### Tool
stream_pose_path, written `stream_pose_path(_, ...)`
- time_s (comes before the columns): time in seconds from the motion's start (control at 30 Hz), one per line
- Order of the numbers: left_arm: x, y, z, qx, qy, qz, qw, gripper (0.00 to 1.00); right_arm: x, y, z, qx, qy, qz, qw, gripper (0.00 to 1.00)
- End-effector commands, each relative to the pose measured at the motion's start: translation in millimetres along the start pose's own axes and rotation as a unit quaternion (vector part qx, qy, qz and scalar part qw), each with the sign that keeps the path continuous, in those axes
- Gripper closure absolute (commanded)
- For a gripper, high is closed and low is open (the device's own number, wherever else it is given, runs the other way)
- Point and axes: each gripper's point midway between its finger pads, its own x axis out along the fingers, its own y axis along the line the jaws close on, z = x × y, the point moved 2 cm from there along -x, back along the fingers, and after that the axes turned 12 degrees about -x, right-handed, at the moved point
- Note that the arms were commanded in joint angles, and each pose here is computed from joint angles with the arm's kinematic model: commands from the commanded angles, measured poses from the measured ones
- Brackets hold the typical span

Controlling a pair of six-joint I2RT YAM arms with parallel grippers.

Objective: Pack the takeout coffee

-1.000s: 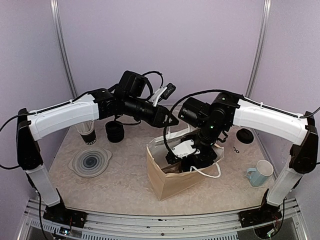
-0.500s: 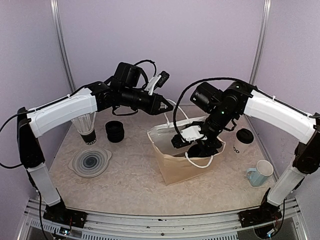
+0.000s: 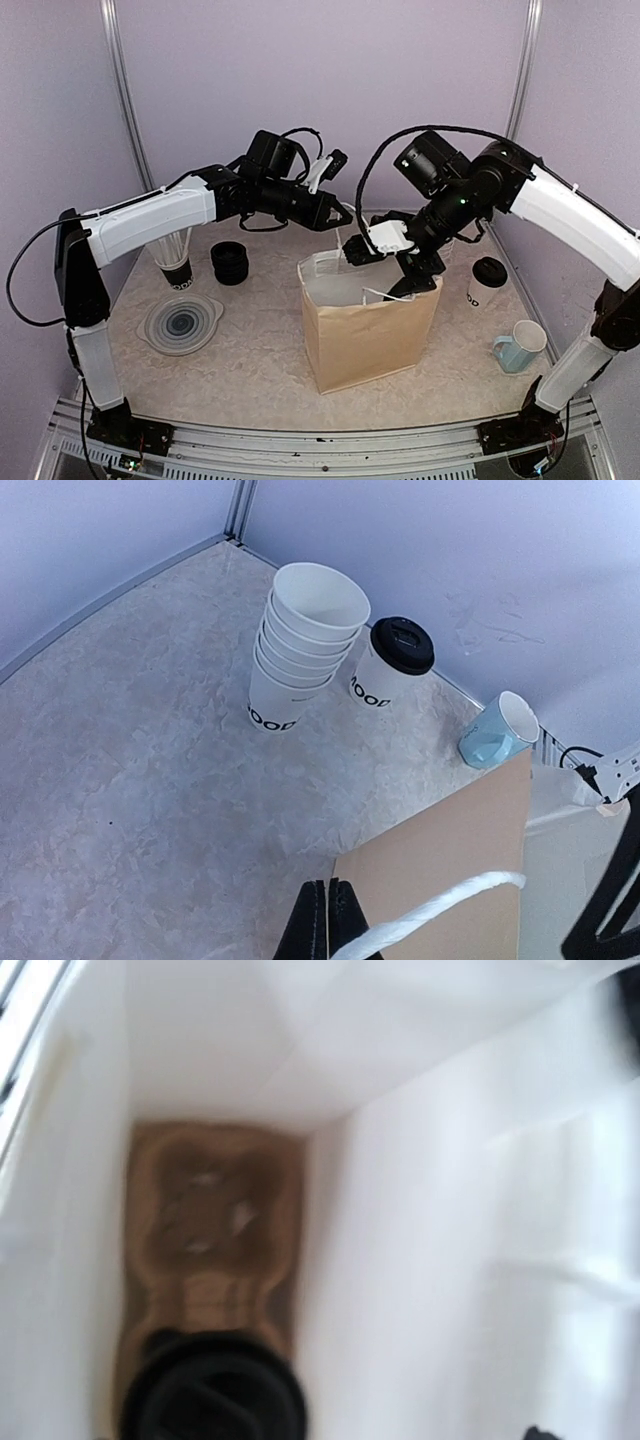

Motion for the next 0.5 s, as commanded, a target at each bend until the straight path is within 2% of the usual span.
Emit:
stream_pose_path(0.0,-10,-2,26,0.025,-0.032,0.010,0.999,1.00,-36,-27,13,-0.018,-0.027,-0.079,0.996,0.13)
stream_pose_path(0.13,-15,9,35,0.035,-0.038,0.030,0.998,1.00,-74,-54,3,0.001,-0.041,-0.135,0.990,0.13)
stream_pose_path(0.27,-21,16,43,0.037,-0.045,0.032,0.998,1.00,-106,-61,-16,0.033,-0.050,-0.172,0.983,0.13)
stream_pose_path(0.37,-21,17,47,0.040,-0.047,0.028,0.998,1.00,-118,-59,-47,0.080,-0.029,-0.192,0.978,0.11)
stream_pose_path(0.47,-20,15,50,0.045,-0.049,0.022,0.998,1.00,-128,-52,-99,0.156,0.003,-0.221,0.963,0.02)
